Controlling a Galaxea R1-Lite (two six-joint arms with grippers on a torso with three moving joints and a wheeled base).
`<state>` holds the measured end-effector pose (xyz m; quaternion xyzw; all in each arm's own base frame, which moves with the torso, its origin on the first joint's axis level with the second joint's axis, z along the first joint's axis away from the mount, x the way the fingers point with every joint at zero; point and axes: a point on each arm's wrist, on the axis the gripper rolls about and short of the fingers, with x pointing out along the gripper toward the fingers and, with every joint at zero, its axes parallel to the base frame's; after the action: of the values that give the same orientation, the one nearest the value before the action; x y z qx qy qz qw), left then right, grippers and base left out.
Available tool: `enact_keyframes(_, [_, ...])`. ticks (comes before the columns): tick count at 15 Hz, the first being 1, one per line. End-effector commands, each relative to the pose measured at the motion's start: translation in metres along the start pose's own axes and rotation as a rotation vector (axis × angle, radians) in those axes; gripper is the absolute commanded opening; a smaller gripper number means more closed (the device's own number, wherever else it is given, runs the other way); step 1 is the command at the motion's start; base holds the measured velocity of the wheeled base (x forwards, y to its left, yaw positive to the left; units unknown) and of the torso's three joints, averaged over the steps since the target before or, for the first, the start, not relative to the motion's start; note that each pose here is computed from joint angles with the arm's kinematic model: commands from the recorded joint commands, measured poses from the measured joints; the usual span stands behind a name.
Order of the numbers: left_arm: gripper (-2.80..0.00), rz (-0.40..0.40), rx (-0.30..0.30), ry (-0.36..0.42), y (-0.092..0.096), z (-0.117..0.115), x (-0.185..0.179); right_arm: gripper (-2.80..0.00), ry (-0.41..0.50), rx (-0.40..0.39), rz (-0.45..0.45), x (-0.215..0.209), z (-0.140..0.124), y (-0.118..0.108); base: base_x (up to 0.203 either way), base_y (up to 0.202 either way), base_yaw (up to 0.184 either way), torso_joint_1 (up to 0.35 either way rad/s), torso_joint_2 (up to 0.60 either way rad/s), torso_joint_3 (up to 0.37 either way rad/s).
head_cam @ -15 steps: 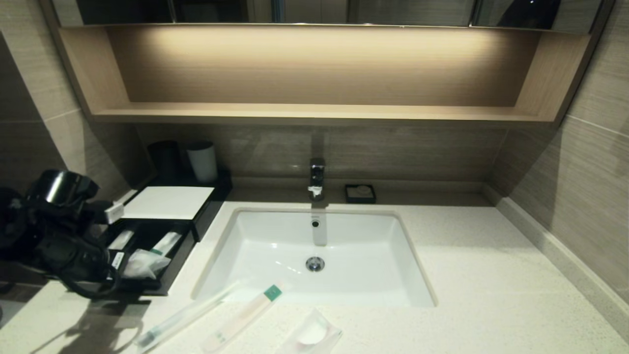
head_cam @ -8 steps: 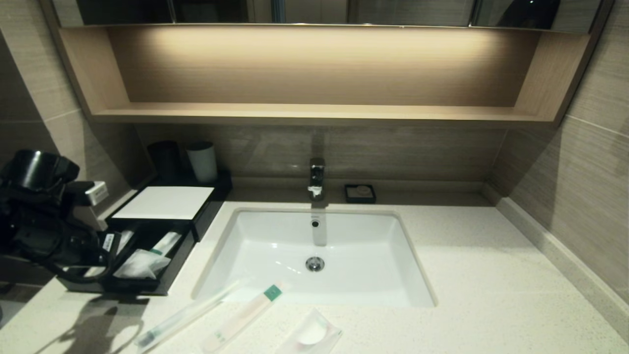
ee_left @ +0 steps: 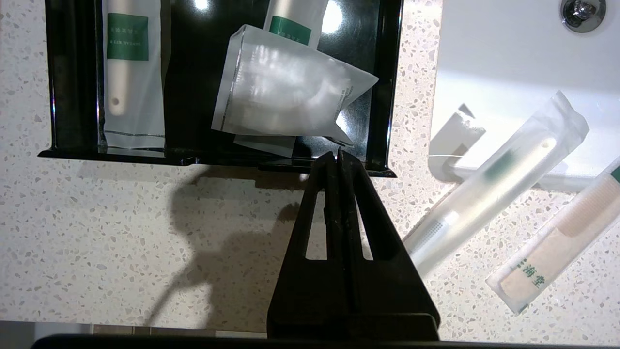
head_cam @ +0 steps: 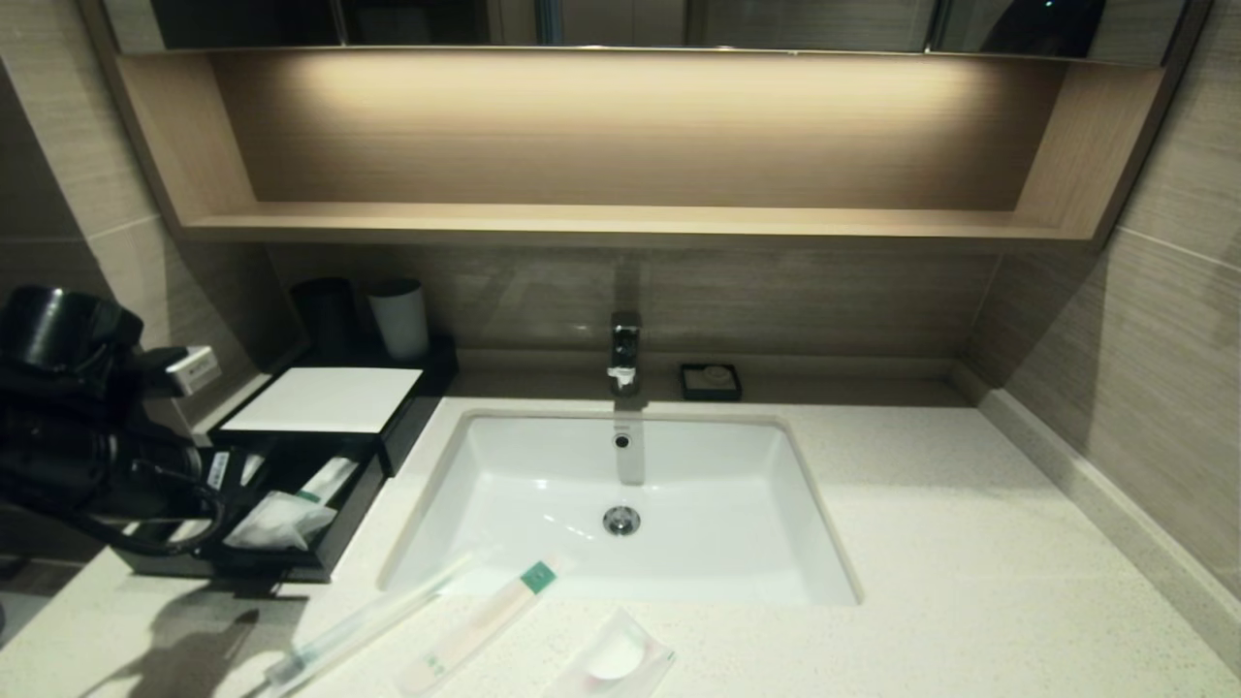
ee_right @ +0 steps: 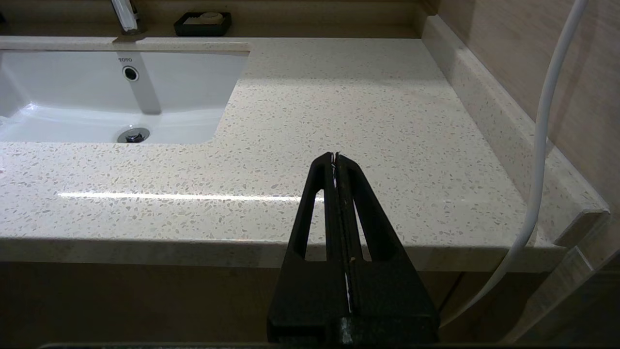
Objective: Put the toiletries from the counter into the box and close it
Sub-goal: Open the drawer, then pick up the bathroom toiletry
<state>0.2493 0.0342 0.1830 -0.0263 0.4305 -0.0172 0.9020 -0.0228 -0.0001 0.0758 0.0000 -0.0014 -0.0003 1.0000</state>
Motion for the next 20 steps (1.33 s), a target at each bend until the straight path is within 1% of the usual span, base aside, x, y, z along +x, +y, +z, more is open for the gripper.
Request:
enact_keyframes(1, [-2.80, -0.019, 0.016, -0.001, -0.004, -0.003, -0.002, -2.80, 0.001, 0.000, 0.001, 0.000, 0.000, 0.000, 0.000, 0.000, 0.000, 0.000, 0.00, 0.000])
enact_keyframes(2, [-2.80, -0.058, 0.027, -0.001, -0.008, -0.005, -0.003, -2.80, 0.000, 0.000, 0.001, 0.000, 0.000, 0.000, 0.000, 0.000, 0.000, 0.000, 0.00, 0.000])
enact_keyframes(3, [-2.80, -0.106, 0.052, -0.004, -0.016, -0.007, -0.006, -2.80, 0.001, 0.000, 0.001, 0.000, 0.000, 0.000, 0.000, 0.000, 0.000, 0.000, 0.00, 0.000])
enact_keyframes(5, [-2.80, -0.176, 0.115, -0.014, -0.035, -0.010, -0.012, -2.80, 0.001, 0.000, 0.001, 0.000, 0.000, 0.000, 0.000, 0.000, 0.000, 0.000, 0.00, 0.000])
enact_keyframes(6, [-2.80, -0.192, 0.149, -0.041, -0.041, -0.009, -0.019, -2.80, 0.001, 0.000, 0.001, 0.000, 0.000, 0.000, 0.000, 0.000, 0.000, 0.000, 0.00, 0.000])
enact_keyframes(7, [-2.80, -0.195, 0.199, -0.070, -0.043, -0.006, -0.025, -2.80, 0.001, 0.000, 0.001, 0.000, 0.000, 0.000, 0.000, 0.000, 0.000, 0.000, 0.00, 0.000])
enact_keyframes(8, [-2.80, -0.194, 0.261, -0.088, -0.044, -0.005, -0.029, -2.80, 0.001, 0.000, 0.001, 0.000, 0.000, 0.000, 0.000, 0.000, 0.000, 0.000, 0.00, 0.000])
enact_keyframes(10, [-2.80, -0.188, 0.417, -0.109, -0.045, -0.008, -0.032, -2.80, 0.001, 0.000, 0.001, 0.000, 0.000, 0.000, 0.000, 0.000, 0.000, 0.000, 0.00, 0.000])
enact_keyframes(12, [-2.80, -0.177, 0.585, -0.138, -0.045, -0.018, -0.043, -2.80, 0.001, 0.000, 0.001, 0.000, 0.000, 0.000, 0.000, 0.000, 0.000, 0.000, 0.00, 0.000])
enact_keyframes(13, [-2.80, -0.176, 0.642, -0.133, -0.045, -0.025, -0.046, -2.80, 0.001, 0.000, 0.001, 0.000, 0.000, 0.000, 0.000, 0.000, 0.000, 0.000, 0.00, 0.000])
enact_keyframes(14, [-2.80, -0.182, 0.664, -0.111, -0.044, -0.031, -0.049, -2.80, 0.000, 0.000, 0.001, 0.000, 0.000, 0.000, 0.000, 0.000, 0.000, 0.000, 0.00, 0.000])
enact_keyframes(16, [-2.80, -0.219, 0.663, -0.046, -0.045, -0.044, -0.055, -2.80, 0.001, 0.000, 0.001, 0.000, 0.000, 0.000, 0.000, 0.000, 0.000, 0.000, 0.00, 0.000])
enact_keyframes(19, [-2.80, -0.351, 0.652, 0.012, -0.047, -0.061, -0.059, -2.80, 0.001, 0.000, 0.001, 0.000, 0.000, 0.000, 0.000, 0.000, 0.000, 0.000, 0.00, 0.000])
enact_keyframes(20, [-2.80, -0.368, 0.659, 0.033, -0.047, -0.065, -0.060, -2.80, 0.001, 0.000, 0.001, 0.000, 0.000, 0.000, 0.000, 0.000, 0.000, 0.000, 0.00, 0.000])
